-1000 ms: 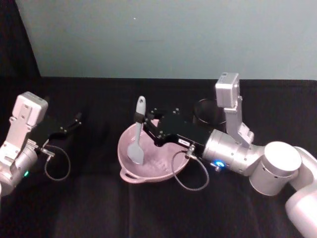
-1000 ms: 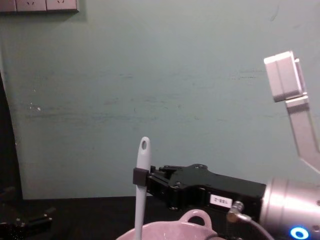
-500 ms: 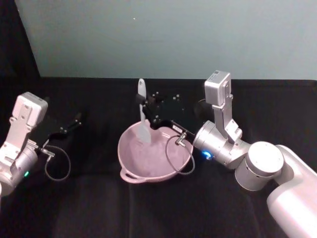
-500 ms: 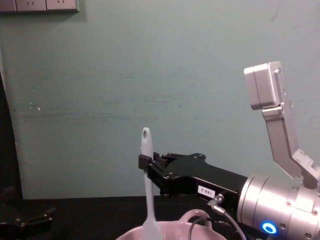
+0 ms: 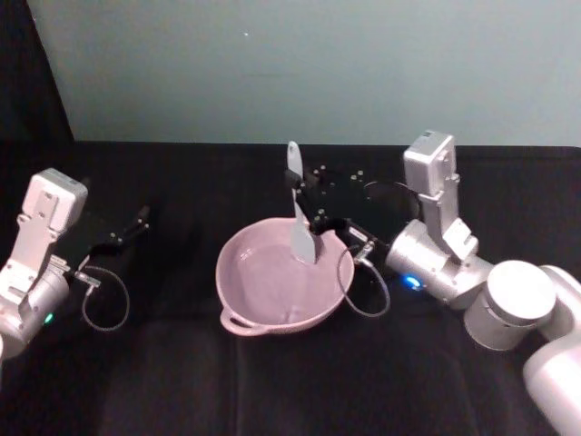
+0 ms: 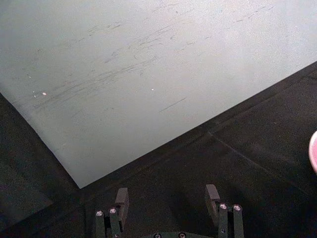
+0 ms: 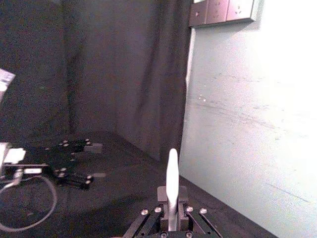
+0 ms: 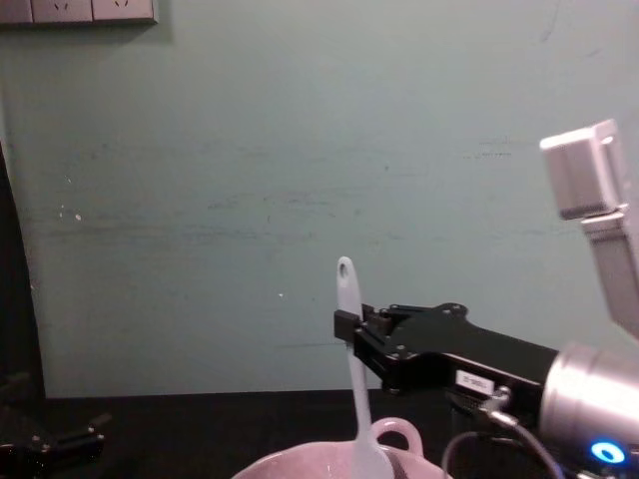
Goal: Use the one hand to pick up the spoon and stir the clear water in the bowl.
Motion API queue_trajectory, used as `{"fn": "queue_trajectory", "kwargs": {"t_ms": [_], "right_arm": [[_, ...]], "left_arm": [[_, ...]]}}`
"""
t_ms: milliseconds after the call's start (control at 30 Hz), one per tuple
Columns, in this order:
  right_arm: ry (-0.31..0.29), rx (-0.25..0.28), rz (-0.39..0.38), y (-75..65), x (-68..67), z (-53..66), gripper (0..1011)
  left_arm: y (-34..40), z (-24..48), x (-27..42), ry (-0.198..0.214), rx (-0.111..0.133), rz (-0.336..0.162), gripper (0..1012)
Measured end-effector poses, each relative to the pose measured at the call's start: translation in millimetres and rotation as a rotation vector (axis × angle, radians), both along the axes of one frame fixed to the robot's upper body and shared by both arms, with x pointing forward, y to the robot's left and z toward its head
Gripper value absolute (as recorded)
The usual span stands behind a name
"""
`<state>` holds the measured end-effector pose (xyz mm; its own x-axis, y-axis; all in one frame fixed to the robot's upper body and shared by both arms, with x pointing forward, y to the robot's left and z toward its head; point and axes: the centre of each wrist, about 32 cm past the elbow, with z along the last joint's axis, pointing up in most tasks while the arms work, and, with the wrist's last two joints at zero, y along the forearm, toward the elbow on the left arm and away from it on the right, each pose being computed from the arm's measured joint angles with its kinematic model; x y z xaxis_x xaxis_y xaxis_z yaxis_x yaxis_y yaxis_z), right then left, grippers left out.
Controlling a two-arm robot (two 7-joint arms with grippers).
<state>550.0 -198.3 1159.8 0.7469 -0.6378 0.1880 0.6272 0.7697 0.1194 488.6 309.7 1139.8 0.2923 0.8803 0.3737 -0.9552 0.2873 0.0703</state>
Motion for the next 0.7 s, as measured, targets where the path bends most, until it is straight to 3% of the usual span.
{"fn": "queue_trajectory", "kwargs": {"t_ms": [333, 500, 700], "right_arm": [[0.069, 0.006, 0.119, -13.9, -25.2, 10.3, 110], [0.106, 0.040, 0.168, -8.6, -32.7, 10.4, 110], [0.130, 0.062, 0.197, 2.4, -30.2, 8.7, 110]], "left_arm": [[0.0, 0.0, 0.0, 0.000, 0.000, 0.000, 1011], [0.0, 0.0, 0.0, 0.000, 0.000, 0.000, 1011], [0.0, 0.0, 0.0, 0.000, 0.000, 0.000, 1011]]}}
